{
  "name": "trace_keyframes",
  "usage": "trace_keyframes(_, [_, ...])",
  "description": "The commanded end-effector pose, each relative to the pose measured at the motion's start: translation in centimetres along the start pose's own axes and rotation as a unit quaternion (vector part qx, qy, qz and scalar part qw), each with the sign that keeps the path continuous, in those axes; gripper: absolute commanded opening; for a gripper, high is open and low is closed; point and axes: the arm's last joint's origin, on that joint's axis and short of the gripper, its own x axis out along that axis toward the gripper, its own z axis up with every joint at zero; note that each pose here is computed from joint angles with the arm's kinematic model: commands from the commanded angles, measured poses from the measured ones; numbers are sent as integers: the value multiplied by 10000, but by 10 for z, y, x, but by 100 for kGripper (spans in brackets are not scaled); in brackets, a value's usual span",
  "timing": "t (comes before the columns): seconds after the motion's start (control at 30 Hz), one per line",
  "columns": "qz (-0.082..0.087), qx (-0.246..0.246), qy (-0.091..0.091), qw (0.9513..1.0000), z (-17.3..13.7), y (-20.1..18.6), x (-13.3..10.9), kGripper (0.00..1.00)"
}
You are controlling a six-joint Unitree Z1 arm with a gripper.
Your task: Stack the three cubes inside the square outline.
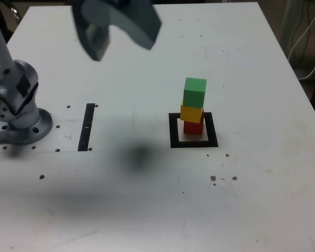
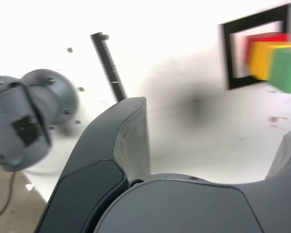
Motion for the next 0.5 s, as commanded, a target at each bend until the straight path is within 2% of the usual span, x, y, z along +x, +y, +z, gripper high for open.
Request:
trace_keyframes(0.0, [19, 7, 85, 10000, -10, -1, 7, 99])
trace_keyframes(0.17, [19, -112, 203, 9997, -37, -6, 34, 99])
trace_keyframes(0.33, [-243, -412, 337, 9983, -63, -11, 67, 100])
trace_keyframes(0.47, [-406, -518, 290, 9974, -74, -16, 89, 100])
